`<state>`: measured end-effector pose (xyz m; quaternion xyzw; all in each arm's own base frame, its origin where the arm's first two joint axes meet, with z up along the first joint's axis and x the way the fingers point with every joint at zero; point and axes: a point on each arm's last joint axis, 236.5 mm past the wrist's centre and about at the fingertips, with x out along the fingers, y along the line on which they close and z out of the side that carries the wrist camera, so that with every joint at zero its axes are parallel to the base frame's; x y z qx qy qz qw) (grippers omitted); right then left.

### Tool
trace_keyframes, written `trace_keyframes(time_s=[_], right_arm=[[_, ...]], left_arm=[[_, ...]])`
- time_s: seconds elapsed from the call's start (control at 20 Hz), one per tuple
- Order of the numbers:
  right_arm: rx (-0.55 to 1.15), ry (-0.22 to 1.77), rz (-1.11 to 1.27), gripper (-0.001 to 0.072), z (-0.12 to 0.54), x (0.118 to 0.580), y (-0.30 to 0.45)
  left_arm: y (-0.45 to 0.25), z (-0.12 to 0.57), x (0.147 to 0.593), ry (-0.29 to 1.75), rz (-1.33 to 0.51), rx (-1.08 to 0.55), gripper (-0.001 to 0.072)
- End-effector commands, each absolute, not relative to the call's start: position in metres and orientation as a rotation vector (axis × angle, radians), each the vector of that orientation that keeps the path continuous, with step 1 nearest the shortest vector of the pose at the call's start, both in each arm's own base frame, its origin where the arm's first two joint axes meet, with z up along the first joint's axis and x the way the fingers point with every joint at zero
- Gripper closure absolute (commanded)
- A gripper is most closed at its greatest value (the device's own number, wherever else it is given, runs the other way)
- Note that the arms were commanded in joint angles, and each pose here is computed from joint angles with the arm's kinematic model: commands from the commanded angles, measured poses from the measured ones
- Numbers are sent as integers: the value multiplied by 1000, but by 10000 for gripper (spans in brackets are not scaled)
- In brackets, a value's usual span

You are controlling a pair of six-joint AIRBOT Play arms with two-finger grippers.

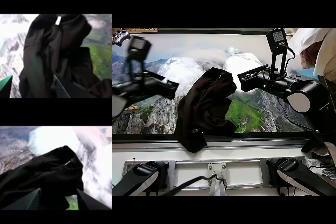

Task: Fold the clothes and pants, and hang the long-sleeved shirts on hangers.

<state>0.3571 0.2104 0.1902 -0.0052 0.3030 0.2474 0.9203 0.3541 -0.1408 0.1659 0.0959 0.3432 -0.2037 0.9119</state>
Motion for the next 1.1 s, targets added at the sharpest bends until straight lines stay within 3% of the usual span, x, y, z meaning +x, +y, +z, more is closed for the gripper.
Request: trace_keyframes(time_s=[0.0, 0.2, 0.25, 0.3, 0.35, 0.7, 0.75, 0.95, 1.0, 1.05], right_arm=[[-15, 701, 500, 192, 173, 349, 208], [-14, 779, 486, 192, 146, 341, 204], [-9, 798, 484, 192, 140, 339, 204], [-2, 811, 488, 192, 135, 337, 205], [6, 824, 492, 192, 131, 334, 207], [83, 861, 529, 192, 124, 325, 220], [95, 865, 536, 192, 125, 324, 222], [122, 871, 550, 192, 126, 321, 226], [123, 872, 551, 192, 127, 321, 227], [124, 872, 550, 192, 127, 321, 227]], left_arm=[[-158, 103, 402, 873, -428, 141, 135], [-193, 58, 470, 942, -509, -99, 118], [-191, 41, 482, 980, -502, -119, 62], [-188, 25, 489, 1019, -494, -129, 55], [-186, 13, 495, 1046, -490, -131, 1], [-186, -53, 496, 1155, -503, -91, 20], [-186, -60, 494, 1172, -504, -91, 125], [-197, -82, 485, 1235, -528, -143, 156], [-199, -82, 483, 1244, -535, -160, 258], [-202, -80, 482, 1245, -543, -173, 442]])
